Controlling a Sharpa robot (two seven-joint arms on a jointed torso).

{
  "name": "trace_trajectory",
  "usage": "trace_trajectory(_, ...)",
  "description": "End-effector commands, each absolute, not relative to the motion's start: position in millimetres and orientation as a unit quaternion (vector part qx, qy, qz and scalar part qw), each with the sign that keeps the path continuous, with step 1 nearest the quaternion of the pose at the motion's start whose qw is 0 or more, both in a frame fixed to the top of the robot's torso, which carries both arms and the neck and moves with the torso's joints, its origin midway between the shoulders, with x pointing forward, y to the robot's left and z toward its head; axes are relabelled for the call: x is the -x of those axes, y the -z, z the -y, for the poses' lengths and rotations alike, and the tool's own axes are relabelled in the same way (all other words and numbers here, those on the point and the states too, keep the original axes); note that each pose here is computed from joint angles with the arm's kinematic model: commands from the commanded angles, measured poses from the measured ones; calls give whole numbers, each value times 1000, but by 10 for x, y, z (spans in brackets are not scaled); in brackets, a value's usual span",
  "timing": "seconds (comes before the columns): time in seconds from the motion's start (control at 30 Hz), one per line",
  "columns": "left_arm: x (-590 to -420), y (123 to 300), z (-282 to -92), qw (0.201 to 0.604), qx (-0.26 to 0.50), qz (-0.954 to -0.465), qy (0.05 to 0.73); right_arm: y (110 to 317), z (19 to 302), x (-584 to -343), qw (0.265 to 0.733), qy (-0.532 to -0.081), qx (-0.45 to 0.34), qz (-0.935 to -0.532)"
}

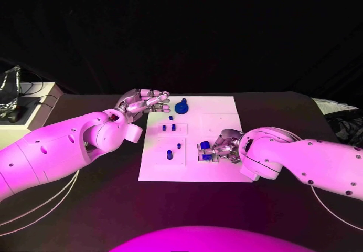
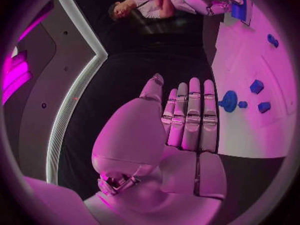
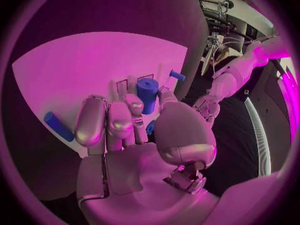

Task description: Assemble the parts on the task board

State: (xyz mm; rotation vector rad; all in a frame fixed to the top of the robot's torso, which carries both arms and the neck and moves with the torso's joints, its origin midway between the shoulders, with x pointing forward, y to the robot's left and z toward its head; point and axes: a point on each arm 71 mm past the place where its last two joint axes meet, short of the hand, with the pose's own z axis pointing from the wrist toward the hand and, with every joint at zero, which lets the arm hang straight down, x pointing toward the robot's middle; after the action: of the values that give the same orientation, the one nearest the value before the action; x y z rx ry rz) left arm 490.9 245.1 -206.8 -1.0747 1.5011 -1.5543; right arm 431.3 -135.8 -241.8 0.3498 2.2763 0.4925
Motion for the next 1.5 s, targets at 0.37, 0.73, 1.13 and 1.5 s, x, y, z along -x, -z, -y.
trace_trajectory(0.37,-4904,2062,-2433,350,414,-580,608,2460,1324,-4302,386,-193,-124,-894)
trace_trajectory(0.73,-4903,2062,-2439,350,415,-581,607,2448,1339,-4334,403,-194,-136,-884)
trace_trajectory(1.13,-4903,2063,-2447,351,416,-581,605,2437,1344,-4306,409,-203,-142,-878)
trace_trajectory(1.5,-4902,2064,-2455,351,417,-581,604,2405,1413,-4251,416,-210,-140,-874)
